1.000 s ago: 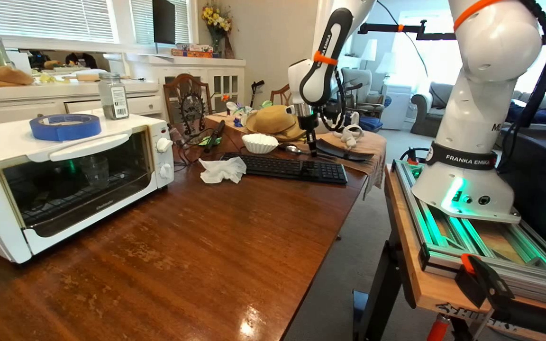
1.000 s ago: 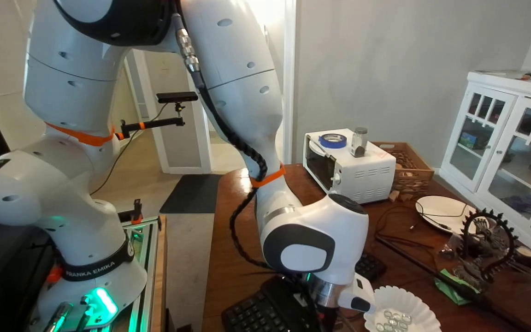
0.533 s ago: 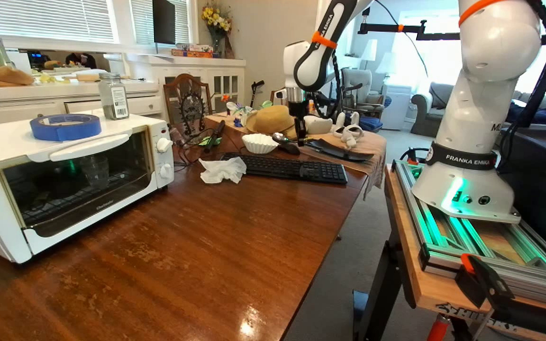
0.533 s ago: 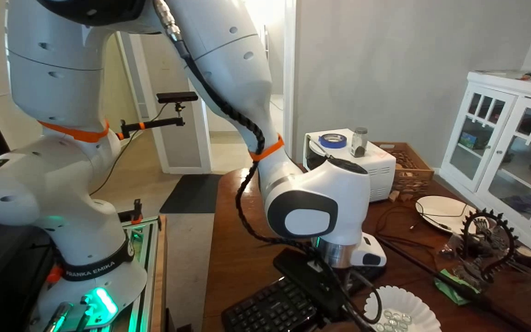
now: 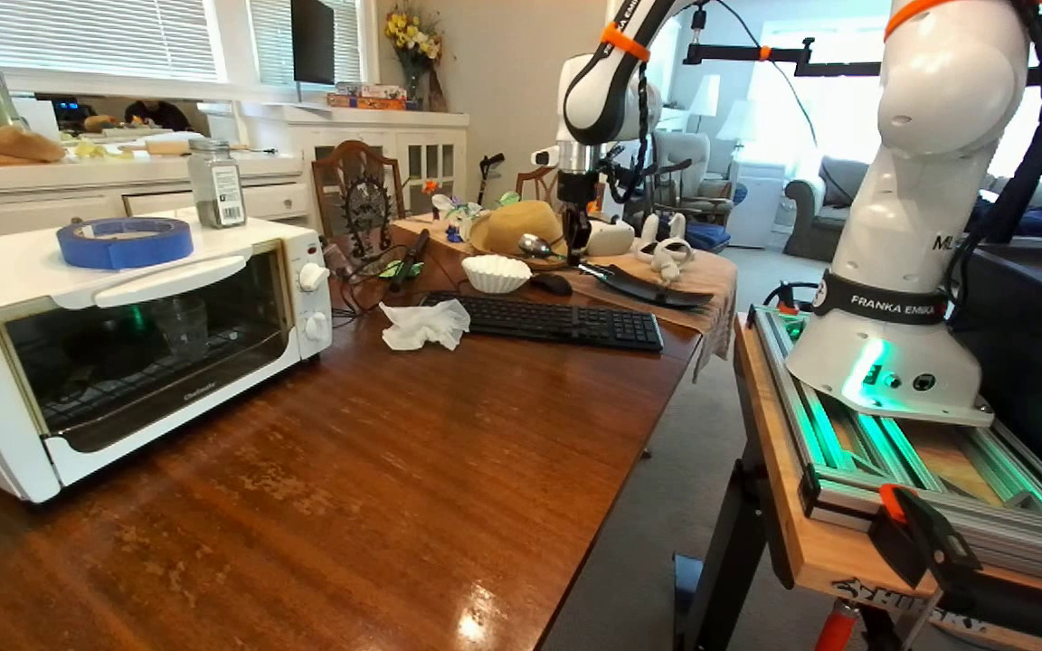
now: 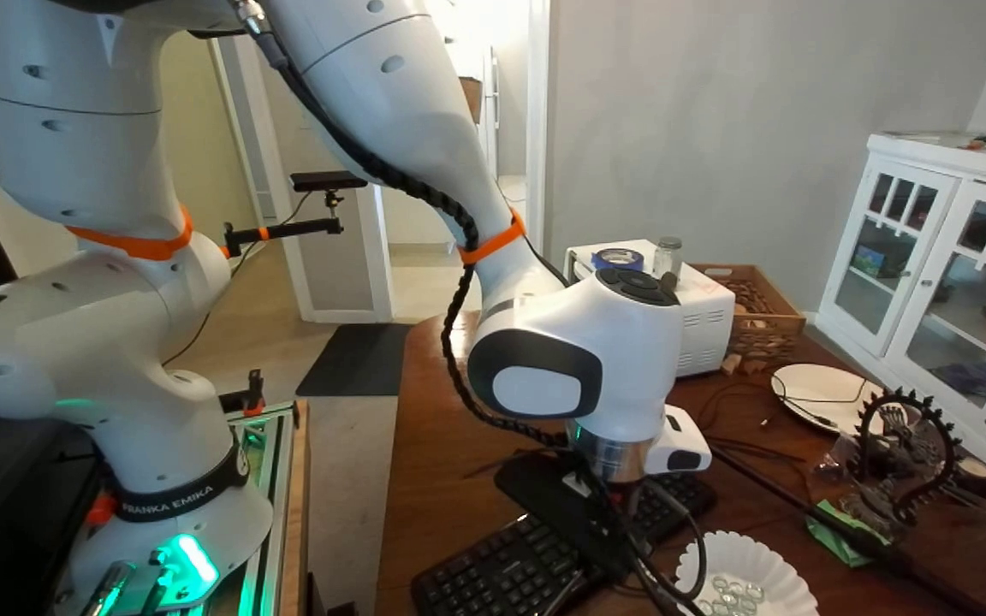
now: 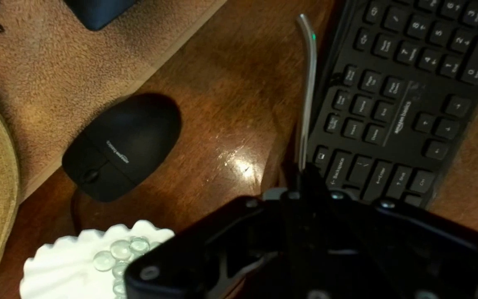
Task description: Put the spoon on top of the oven grill
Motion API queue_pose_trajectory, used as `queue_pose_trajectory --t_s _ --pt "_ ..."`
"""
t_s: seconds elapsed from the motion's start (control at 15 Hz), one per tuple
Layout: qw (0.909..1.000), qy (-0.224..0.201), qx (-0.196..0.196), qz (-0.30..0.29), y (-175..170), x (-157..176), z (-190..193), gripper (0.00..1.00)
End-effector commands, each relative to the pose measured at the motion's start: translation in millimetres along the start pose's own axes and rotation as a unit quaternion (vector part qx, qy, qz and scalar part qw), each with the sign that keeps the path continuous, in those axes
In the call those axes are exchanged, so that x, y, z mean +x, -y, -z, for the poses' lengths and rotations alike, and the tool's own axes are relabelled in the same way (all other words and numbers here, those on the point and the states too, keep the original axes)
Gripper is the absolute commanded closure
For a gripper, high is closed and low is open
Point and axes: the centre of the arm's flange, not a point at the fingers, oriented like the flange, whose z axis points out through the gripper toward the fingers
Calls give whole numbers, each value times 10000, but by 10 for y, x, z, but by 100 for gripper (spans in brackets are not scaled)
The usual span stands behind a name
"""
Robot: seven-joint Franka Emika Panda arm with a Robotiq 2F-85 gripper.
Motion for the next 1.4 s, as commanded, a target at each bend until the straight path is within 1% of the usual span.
queue_pose_trajectory --t_s 0.0,0.07,0.2,0.33,0.4,0.47,0.53,0.6,0.8,0.93,1.0,1.07,1.13,1.2,1.27,1.33 --pt "10000 1 5 8 8 4 -3 95" --pt "10000 -15 2 30 -5 24 -4 99" --pt "9992 -52 -126 387 -59 328 76 99" --pt "9955 -120 -255 899 -32 709 219 99" --pt "9915 -183 -331 1245 25 981 329 99" --pt "9877 -250 -376 1499 96 1173 403 99" --pt "9827 -334 -420 1772 185 1454 527 99" --pt "9770 -380 -472 2043 278 1652 610 99" --pt "9549 -564 -541 2865 591 2275 972 99" --pt "9363 -680 -538 3404 751 2533 1180 99" --pt "9260 -754 -512 3664 804 2630 1289 99" --pt "9138 -854 -562 3932 857 2714 1357 99" --pt "9019 -966 -557 4173 857 2759 1406 99" --pt "8951 -1034 -607 4295 849 2760 1435 99" --pt "9095 -961 -731 3979 978 2689 1420 95" --pt "9034 -1006 -755 4100 965 2720 1454 95"
